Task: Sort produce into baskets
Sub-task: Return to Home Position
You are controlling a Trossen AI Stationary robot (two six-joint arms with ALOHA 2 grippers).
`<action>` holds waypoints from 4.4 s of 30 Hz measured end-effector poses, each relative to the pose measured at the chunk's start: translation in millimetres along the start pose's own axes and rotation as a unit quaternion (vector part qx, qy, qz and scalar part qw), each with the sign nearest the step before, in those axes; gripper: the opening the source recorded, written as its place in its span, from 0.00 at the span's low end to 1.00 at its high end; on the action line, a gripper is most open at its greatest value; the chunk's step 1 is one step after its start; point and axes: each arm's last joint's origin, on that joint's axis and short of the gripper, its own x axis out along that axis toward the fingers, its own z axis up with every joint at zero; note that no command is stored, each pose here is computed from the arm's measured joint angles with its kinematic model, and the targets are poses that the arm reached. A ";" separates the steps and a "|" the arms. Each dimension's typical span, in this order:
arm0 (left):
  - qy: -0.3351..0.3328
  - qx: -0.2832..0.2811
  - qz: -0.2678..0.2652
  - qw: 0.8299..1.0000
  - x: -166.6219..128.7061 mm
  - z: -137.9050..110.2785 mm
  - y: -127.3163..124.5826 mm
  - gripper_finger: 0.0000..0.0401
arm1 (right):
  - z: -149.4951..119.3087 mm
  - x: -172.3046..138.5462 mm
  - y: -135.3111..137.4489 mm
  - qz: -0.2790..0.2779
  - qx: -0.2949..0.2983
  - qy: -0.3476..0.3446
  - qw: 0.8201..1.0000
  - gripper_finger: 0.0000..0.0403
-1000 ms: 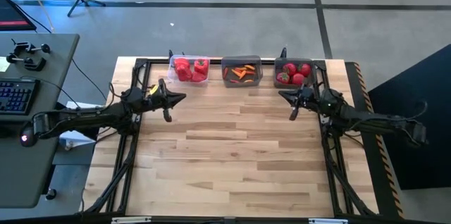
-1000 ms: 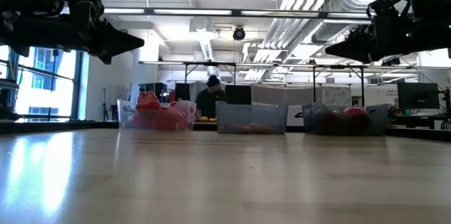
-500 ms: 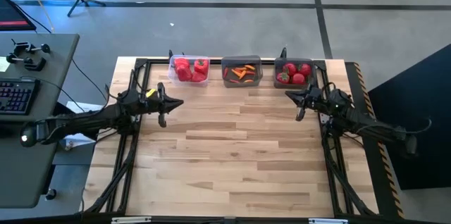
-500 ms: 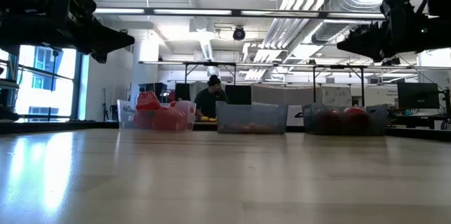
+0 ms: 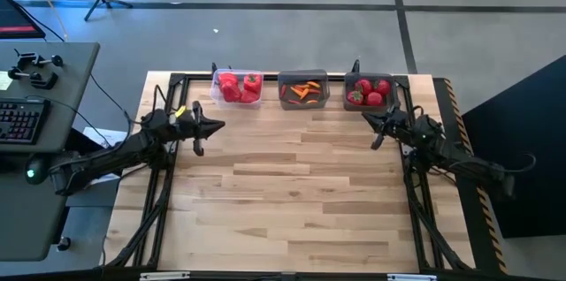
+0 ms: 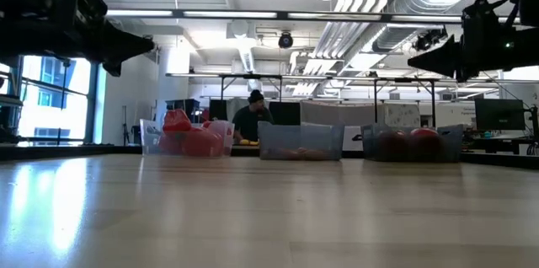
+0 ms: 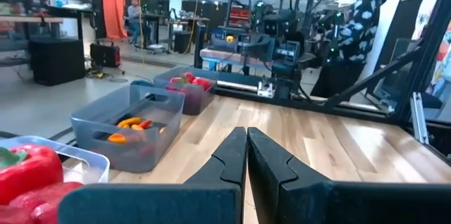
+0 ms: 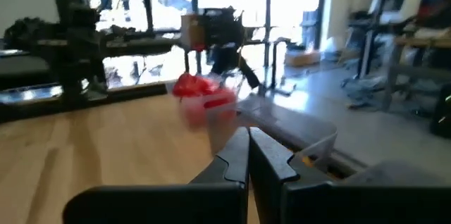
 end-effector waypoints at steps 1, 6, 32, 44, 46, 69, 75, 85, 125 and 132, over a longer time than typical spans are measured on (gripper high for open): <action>-0.001 0.000 0.002 1.000 -0.8 0.2 -0.2 0.00 | 1.4 0.0 0.1 -0.008 -0.006 -0.007 1.000 0.00; 0.015 -0.018 0.048 0.999 -2.3 -3.9 2.4 0.00 | 0.9 0.1 -2.5 -0.071 -0.027 -0.002 0.997 0.00; 0.074 -0.139 0.075 0.985 -2.9 -17.2 4.2 0.00 | -1.4 1.9 -1.6 -0.056 -0.042 0.012 0.997 0.00; 0.074 -0.139 0.075 0.985 -2.9 -17.2 4.2 0.00 | -1.4 1.9 -1.6 -0.056 -0.042 0.012 0.997 0.00; 0.074 -0.139 0.075 0.985 -2.9 -17.2 4.2 0.00 | -1.5 1.9 -1.6 -0.056 -0.042 0.012 0.997 0.00; 0.074 -0.139 0.075 0.985 -2.9 -17.2 4.2 0.00 | -1.6 1.9 -1.6 -0.056 -0.042 0.012 0.997 0.00; 0.074 -0.139 0.075 0.985 -2.9 -17.2 4.2 0.00 | -1.7 1.9 -1.6 -0.056 -0.042 0.012 0.997 0.00; 0.074 -0.139 0.075 0.985 -2.9 -17.2 4.2 0.00 | -1.6 1.9 -1.6 -0.056 -0.042 0.012 0.997 0.00; 0.074 -0.139 0.075 0.985 -2.9 -17.2 4.2 0.00 | -1.8 1.9 -1.6 -0.056 -0.042 0.012 0.997 0.00; 0.074 -0.139 0.075 0.985 -2.9 -17.2 4.2 0.00 | -1.8 1.9 -1.6 -0.056 -0.042 0.012 0.997 0.00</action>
